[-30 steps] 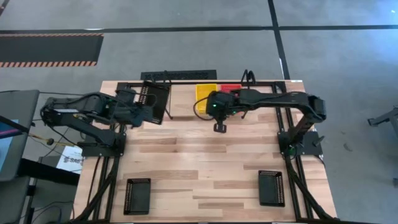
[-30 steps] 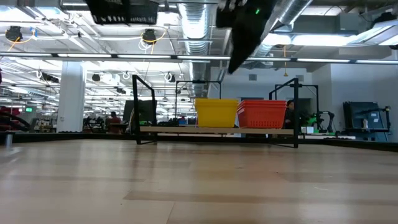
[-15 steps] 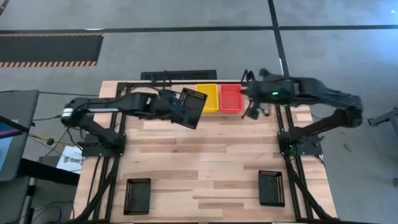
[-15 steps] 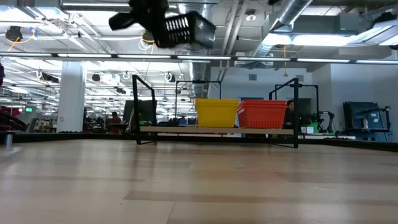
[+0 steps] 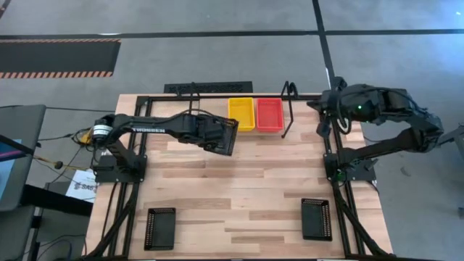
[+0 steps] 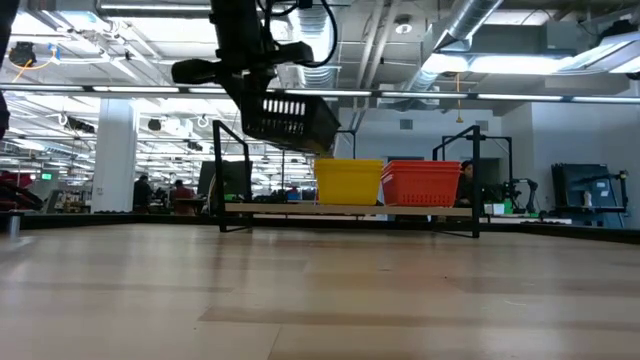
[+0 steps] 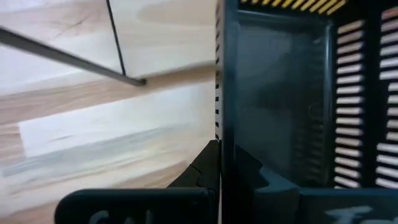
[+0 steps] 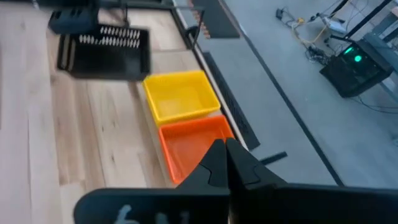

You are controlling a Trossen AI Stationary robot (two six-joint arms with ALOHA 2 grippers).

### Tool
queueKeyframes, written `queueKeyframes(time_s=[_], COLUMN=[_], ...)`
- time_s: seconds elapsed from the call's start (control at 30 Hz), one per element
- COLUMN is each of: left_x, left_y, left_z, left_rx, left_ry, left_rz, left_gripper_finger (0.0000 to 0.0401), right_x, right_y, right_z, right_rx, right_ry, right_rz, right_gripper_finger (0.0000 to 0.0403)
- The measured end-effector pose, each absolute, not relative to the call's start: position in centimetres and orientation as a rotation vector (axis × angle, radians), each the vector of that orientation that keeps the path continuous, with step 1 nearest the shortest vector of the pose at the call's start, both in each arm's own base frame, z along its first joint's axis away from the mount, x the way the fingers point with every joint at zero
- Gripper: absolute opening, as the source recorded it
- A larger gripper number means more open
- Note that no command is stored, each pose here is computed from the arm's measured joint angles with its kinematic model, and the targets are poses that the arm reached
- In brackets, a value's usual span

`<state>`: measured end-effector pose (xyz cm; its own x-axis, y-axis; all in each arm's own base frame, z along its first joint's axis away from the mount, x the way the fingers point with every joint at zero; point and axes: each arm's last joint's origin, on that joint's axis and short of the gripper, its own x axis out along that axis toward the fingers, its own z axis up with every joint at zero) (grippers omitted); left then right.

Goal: Stack baskets on shelf by color
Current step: Put the top black bin on the shelf

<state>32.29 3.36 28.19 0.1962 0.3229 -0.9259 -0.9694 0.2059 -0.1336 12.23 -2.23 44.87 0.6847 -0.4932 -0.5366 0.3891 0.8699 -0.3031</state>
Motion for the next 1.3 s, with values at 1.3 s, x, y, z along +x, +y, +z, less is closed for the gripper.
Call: queueKeyframes(time_s=[1.3], left_x=[31.1], left_y=[9.5], left_z=[28.3], left_rx=[-1.089], left_ry=[0.731], left_rz=[1.355], left_gripper_finger=[0.0], right_x=[-5.7], right_y=[-1.1], right_z=[43.8], right_rx=[-0.126], right_ry=[0.449], right_rz=[-0.616], right_gripper_finger=[0.0])
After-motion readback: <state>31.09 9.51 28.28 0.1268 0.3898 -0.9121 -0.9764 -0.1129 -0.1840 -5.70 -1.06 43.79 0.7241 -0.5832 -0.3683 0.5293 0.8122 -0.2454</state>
